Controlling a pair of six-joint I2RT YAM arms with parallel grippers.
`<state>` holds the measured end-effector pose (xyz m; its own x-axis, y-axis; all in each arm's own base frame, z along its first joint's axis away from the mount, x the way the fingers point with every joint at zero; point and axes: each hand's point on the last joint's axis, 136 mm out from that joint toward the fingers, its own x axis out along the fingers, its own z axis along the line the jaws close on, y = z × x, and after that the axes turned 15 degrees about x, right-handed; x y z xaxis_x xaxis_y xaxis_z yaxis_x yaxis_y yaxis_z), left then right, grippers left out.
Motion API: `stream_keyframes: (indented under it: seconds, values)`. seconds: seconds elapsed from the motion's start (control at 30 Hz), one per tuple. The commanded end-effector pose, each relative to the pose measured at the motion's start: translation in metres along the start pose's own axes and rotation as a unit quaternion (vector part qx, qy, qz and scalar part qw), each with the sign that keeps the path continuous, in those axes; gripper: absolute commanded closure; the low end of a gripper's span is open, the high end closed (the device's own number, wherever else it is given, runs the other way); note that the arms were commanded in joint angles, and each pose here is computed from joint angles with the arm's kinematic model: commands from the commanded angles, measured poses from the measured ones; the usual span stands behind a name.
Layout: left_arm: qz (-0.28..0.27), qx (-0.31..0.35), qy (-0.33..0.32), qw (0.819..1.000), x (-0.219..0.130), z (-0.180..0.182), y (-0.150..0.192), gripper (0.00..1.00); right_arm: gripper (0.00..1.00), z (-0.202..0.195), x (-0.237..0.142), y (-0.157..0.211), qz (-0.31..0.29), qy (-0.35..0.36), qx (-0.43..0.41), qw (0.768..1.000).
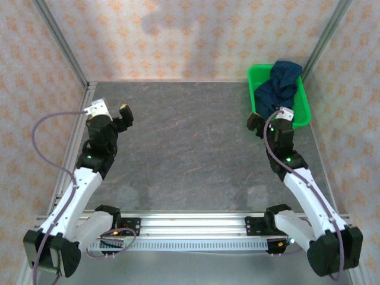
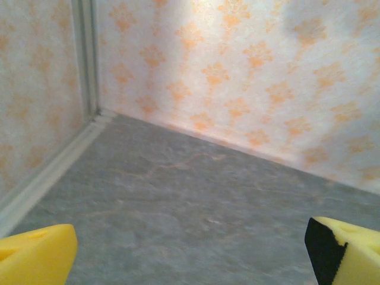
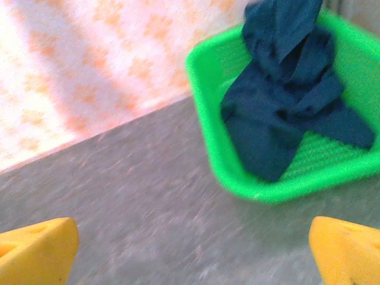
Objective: Fold and stack the t-shirts
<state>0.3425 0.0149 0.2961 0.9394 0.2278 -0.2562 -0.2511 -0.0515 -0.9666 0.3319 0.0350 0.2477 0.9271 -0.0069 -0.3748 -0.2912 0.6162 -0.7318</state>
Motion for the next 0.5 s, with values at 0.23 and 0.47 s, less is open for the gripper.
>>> stream_keyframes:
  seconds: [0.23,0.47]
  values:
    - [0.211,0.008,0.12,0.97,-0.029,-0.08,0.025,0.0,0.01,0.004,0.008,-0.014,0.215,0.112,0.11,0.964]
    - [0.181,0.078,0.216,0.956,-0.035,-0.17,-0.025,0.0,0.02,-0.048,0.108,-0.058,0.26,0.201,0.168,0.93]
